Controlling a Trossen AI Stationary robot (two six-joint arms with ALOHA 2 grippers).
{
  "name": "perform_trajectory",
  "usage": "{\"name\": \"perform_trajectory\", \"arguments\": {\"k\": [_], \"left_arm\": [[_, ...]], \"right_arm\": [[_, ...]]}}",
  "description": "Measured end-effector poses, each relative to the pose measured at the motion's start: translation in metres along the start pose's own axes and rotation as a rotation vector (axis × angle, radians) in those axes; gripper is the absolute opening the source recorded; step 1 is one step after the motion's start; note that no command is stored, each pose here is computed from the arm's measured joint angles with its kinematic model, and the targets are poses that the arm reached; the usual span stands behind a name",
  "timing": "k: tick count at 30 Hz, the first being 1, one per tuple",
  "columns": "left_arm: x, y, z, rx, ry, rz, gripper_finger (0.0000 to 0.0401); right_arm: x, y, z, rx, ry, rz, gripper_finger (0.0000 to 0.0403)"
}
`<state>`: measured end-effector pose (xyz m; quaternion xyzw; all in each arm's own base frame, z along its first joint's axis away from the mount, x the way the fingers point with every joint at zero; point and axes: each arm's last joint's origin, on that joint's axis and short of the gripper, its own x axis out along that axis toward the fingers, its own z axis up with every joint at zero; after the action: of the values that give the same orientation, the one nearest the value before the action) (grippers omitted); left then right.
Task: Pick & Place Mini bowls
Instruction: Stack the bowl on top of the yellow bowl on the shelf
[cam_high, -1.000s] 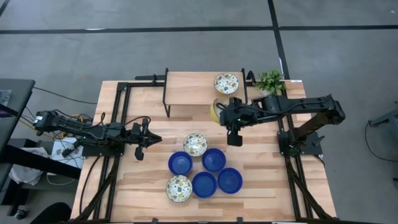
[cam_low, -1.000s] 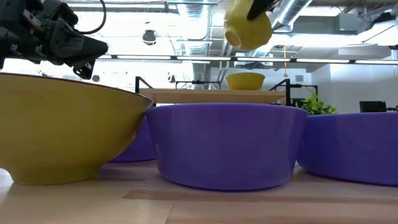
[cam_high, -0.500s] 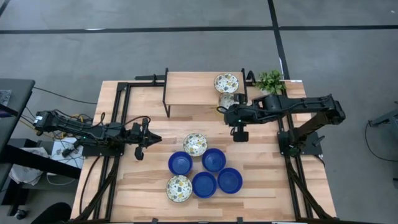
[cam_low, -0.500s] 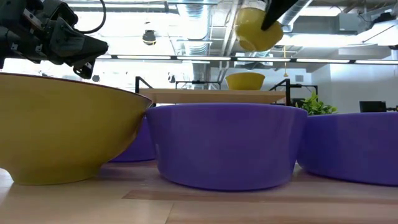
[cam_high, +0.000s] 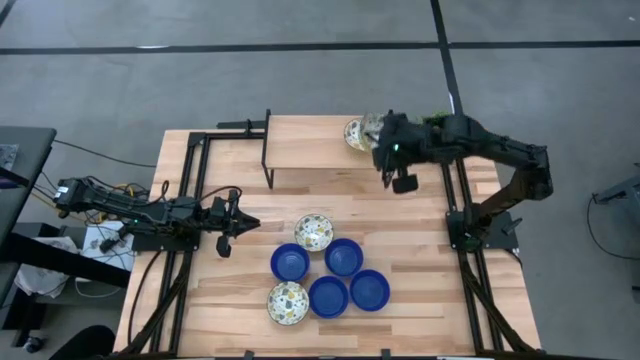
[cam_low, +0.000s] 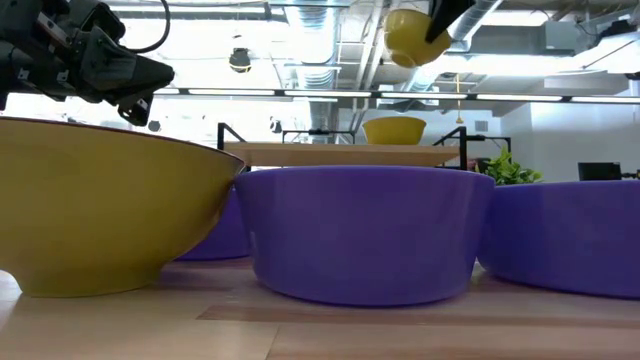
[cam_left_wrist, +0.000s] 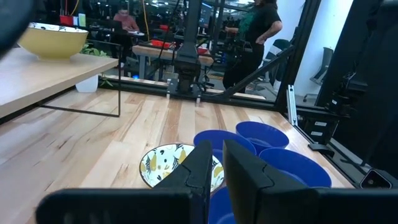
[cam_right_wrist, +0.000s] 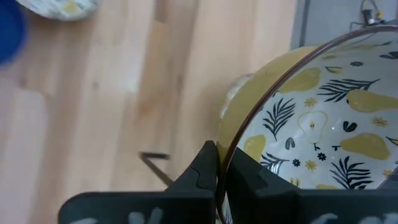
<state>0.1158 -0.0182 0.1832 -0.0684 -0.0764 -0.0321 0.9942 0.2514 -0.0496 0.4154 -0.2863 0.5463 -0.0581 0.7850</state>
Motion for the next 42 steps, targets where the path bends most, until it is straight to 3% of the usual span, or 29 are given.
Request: {"name": "perform_trajectory", "arguments": {"k": [9,17,28,42], "left_arm": [[0.000,0.000,0.000,0.003,-0.002,0.000,0.0039],[0.000,0.000,0.000,0.002,-0.005,0.000,0.0039],[0.001,0.000,-0.001,0.004,0.010,0.002,0.0039],[0.001,0.000,-0.001,0.004,0.012,0.002,0.0039]], "right_arm": [[0.017,-0.032,-0.022,-0.104,0.089,-0.020,0.0002],[0.058,-0.053,-0.019,-0.194,0.134,0.025,0.0002],[0.116,-0.060,-0.015,-0.246,0.229,0.159,0.0002],[0.130,-0.057,-0.012,-0.229,0.222,0.213,0.0006]]}}
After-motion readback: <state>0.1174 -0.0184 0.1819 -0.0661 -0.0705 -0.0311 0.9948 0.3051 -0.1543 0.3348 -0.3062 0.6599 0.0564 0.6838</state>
